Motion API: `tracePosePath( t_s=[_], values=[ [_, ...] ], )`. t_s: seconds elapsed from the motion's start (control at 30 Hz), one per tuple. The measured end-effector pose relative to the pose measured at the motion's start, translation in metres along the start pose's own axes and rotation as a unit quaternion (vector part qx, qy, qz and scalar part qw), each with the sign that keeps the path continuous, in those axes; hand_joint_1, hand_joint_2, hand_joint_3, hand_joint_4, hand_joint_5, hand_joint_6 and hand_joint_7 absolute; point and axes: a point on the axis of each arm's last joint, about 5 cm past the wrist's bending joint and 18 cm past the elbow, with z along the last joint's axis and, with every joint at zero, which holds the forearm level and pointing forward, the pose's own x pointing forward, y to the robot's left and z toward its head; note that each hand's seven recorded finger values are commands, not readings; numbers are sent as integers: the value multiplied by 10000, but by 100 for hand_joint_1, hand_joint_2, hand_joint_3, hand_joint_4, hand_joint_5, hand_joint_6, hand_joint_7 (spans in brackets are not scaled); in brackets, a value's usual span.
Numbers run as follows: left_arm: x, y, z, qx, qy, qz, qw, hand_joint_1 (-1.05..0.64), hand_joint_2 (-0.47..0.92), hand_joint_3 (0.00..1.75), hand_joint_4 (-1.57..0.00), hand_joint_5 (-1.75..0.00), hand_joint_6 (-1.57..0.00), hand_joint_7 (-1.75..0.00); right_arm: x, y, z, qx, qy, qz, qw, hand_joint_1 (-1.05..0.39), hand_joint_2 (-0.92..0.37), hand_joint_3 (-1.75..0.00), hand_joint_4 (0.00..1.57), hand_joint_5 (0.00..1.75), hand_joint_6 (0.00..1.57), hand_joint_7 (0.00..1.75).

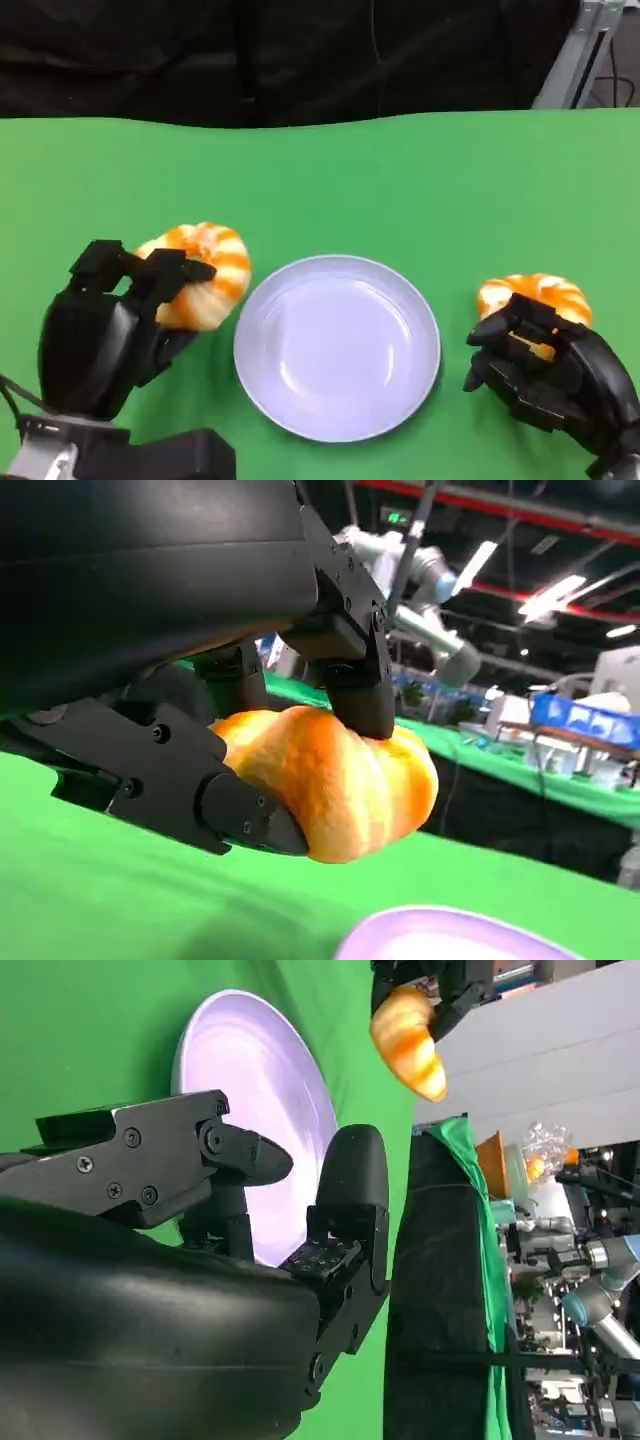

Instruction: Grasp the bread from the table and place it into the plate.

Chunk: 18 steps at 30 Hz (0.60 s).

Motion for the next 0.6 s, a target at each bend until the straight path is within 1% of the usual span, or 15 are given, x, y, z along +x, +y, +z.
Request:
tracePosePath(
  t_s=[0.03, 0.07, 0.1, 0.13, 0.23, 0.27, 0.47, 0.5, 0.6],
  values=[
    [-1, 1, 1, 4, 3, 3, 10000, -8, 92, 16, -60, -135, -70, -106, 0, 0, 0, 0, 0, 0, 10000, 4, -86, -58, 49, 166, 58, 120],
    [-2, 3, 0, 9, 9, 4, 10000, -10, 92, 14, -57, -142, -69, -107, 0, 0, 0, 0, 0, 0, 10000, 4, -87, -58, 49, 166, 58, 120],
    [-1, 4, 4, 3, -6, 4, 10000, -11, 92, 14, -56, -145, -68, -108, 0, 0, 0, 0, 0, 0, 10000, 5, -87, -58, 49, 166, 57, 120],
    [9, 7, 23, -30, -77, 16, 10000, -12, 92, 13, -55, -146, -68, -108, 0, 0, 0, 0, 0, -1, 10000, 4, -87, -58, 49, 166, 57, 120],
    [54, 19, 116, -204, -477, 37, 9986, -14, 92, 13, -55, -148, -68, -107, 4, 6, -2, 8, -5, 3, 10000, 4, -86, -58, 49, 167, 57, 121],
    [59, 17, 135, -243, -539, 5, 9983, -14, 92, 12, -55, -148, -68, -107, 5, 8, -4, 13, -6, 4, 10000, 4, -86, -58, 49, 167, 57, 121],
    [69, 12, 154, -277, -591, -70, 9978, -14, 92, 12, -56, -147, -69, -107, 3, 7, -4, 12, -5, -5, 10000, 5, -86, -58, 49, 166, 57, 121],
    [87, 3, 180, -331, -676, -140, 9971, -15, 92, 12, -56, -147, -69, -108, 2, 6, -4, 11, -4, -11, 10000, 5, -86, -58, 49, 166, 57, 120],
    [155, -49, 321, -618, -1040, -295, 9922, -15, 92, 11, -62, -140, -75, -97, 9, 14, -4, 15, -10, 3, 10000, 5, -87, -58, 49, 166, 57, 120]
  ],
)
